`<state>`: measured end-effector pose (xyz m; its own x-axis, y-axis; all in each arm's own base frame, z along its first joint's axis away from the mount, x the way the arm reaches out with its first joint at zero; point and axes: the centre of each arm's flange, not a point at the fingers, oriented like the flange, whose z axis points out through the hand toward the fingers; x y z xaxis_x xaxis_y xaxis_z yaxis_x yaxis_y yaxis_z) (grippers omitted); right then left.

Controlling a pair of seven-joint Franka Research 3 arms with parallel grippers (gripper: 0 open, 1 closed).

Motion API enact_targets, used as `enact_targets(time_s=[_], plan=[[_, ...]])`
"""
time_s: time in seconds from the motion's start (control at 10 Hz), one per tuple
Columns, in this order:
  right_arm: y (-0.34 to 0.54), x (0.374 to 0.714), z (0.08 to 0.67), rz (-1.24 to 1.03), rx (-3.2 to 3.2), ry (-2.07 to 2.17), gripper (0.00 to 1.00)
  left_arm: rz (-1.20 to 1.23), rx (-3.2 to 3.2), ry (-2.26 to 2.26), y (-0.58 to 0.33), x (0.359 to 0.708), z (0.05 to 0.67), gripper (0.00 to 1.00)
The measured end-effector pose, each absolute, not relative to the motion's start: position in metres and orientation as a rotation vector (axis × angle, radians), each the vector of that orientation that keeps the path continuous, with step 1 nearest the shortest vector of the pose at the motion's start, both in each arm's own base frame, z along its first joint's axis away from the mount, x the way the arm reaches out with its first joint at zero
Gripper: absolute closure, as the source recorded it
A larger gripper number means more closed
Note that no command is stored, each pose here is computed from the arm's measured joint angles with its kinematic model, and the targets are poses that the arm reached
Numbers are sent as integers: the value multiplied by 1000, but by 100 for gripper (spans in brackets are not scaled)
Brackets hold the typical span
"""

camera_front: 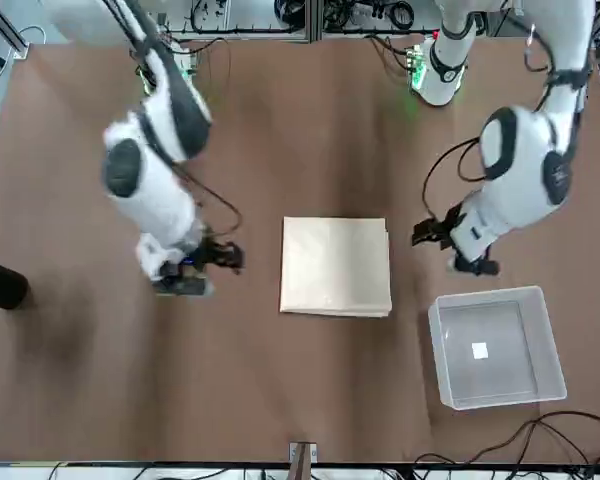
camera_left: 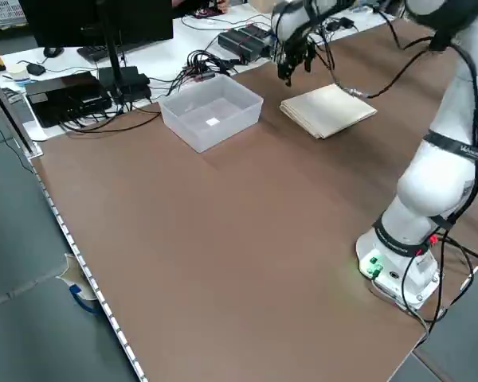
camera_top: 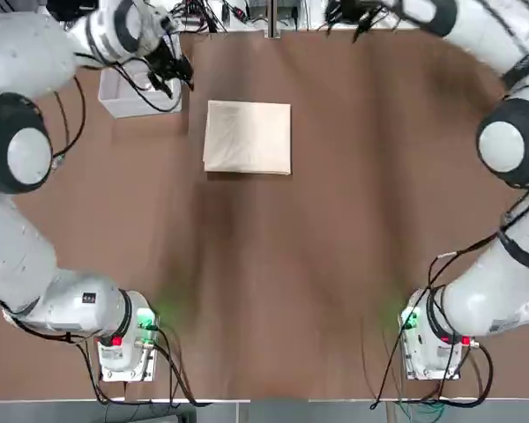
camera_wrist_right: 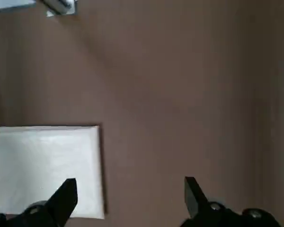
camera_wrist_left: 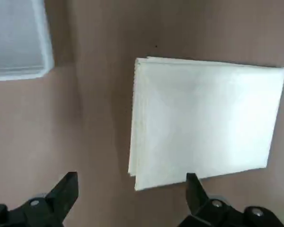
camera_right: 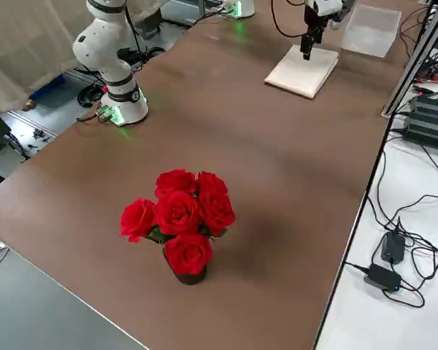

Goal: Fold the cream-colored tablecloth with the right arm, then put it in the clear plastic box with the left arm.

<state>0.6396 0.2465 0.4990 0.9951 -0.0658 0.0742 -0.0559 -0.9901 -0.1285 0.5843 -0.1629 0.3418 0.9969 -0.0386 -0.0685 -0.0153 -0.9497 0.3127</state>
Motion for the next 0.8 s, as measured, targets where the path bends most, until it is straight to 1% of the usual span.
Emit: enact_targets(time_s=[0.2, 0.3, 0.6, 0.8], plan=[[180, 629, 557, -166, -3063, 65, 0, -99, 2813, -33, -178, 590, 294, 0], [153, 625, 573, -183, -3078, 77, 0, -81, 2806, -32, -187, 591, 274, 0], [81, 629, 576, -157, -3117, 157, 0, -29, 2782, -18, -214, 590, 225, 0], [39, 631, 573, -133, -3126, 200, 0, 10, 2769, -7, -223, 592, 205, 0]])
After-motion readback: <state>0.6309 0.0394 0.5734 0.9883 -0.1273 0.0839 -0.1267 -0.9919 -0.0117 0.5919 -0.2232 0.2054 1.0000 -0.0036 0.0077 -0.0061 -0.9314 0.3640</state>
